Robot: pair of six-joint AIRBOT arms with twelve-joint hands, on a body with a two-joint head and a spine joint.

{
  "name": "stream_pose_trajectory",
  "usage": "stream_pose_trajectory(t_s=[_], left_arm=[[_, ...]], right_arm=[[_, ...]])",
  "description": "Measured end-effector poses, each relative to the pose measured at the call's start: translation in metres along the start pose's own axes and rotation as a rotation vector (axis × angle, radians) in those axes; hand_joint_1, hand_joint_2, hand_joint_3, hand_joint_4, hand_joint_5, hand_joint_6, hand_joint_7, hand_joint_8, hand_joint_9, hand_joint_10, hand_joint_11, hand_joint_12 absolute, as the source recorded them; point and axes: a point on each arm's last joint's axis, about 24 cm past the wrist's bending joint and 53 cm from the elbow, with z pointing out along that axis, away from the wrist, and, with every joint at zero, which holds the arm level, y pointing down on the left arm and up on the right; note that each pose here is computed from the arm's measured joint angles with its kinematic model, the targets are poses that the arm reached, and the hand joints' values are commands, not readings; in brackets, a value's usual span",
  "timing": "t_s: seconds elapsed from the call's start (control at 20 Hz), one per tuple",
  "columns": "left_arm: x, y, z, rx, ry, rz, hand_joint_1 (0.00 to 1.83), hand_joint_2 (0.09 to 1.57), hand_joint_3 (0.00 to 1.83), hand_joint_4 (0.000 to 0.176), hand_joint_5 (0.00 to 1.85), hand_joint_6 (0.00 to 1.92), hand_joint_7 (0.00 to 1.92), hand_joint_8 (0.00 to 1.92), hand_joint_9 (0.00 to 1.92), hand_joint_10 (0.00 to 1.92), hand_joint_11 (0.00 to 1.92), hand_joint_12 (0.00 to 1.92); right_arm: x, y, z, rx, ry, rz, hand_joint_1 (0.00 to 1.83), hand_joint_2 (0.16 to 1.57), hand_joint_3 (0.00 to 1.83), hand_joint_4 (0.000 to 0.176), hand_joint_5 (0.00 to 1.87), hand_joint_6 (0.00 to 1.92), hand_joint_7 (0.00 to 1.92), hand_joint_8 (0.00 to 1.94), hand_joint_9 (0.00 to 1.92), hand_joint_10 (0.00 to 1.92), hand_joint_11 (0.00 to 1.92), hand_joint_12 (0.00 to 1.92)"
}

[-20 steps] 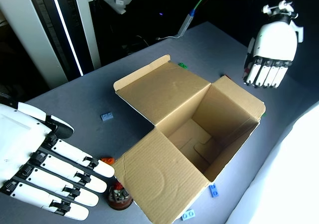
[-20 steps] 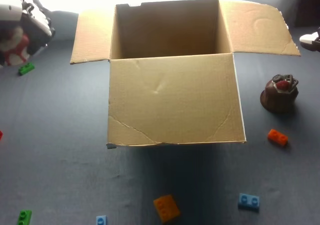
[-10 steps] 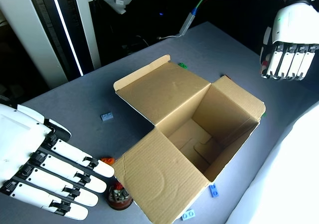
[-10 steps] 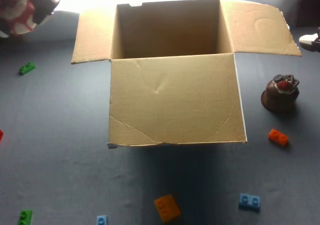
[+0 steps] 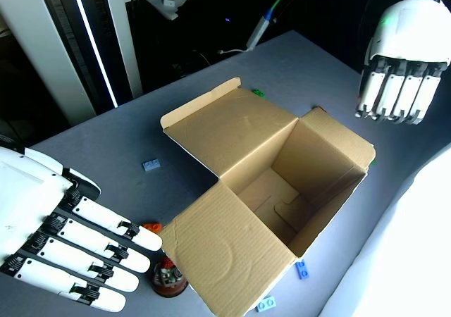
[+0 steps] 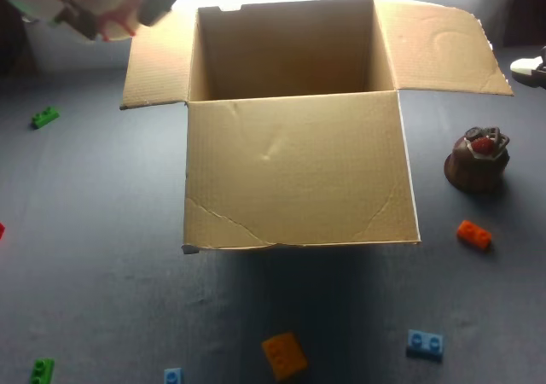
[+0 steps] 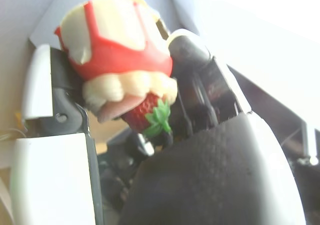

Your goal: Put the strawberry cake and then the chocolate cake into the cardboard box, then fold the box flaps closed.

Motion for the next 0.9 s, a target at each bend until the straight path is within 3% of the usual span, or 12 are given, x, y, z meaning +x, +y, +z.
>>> stream_pose_trajectory(t_s=[0.1,0.3,0.55,0.75,0.9], left_arm=[[-0.001,-0.015,0.009,0.031,0.009,0.019,1.31,1.29,0.00,0.000,0.69,1.28,0.60,1.66,0.62,1.78,0.48,1.92],[-0.004,-0.043,0.027,0.089,0.025,0.059,1.31,1.28,0.00,0.000,0.68,1.29,0.62,1.62,0.63,1.76,0.49,1.92],[-0.007,-0.061,0.051,0.128,0.041,0.082,1.31,1.29,0.00,0.000,0.68,1.30,0.62,1.61,0.62,1.77,0.48,1.92],[-0.005,-0.066,0.065,0.143,0.058,0.087,1.31,1.29,0.00,0.000,0.69,1.33,0.60,1.64,0.61,1.77,0.48,1.92],[-0.001,-0.066,0.078,0.143,0.074,0.087,1.30,1.30,0.01,0.000,0.67,1.34,0.58,1.67,0.60,1.80,0.49,1.92]], right_arm=[[0.000,0.000,0.000,0.000,0.000,0.000,0.75,1.04,0.00,0.000,0.04,0.00,0.10,0.00,0.08,0.00,0.00,0.20],[0.000,0.000,0.000,0.000,0.000,0.000,0.72,1.04,0.00,0.000,0.03,0.00,0.10,0.00,0.09,0.00,0.00,0.29],[0.000,0.000,0.000,0.000,0.000,0.000,0.70,1.04,0.00,0.000,0.04,0.00,0.12,0.00,0.10,0.00,0.00,0.39],[0.000,0.000,0.000,0.000,0.000,0.000,0.68,1.05,0.00,0.004,0.02,0.00,0.11,0.00,0.09,0.00,0.00,0.32],[0.000,0.000,0.000,-0.001,0.000,0.000,0.67,1.05,0.00,0.001,0.04,0.01,0.13,0.00,0.11,0.01,0.00,0.38]])
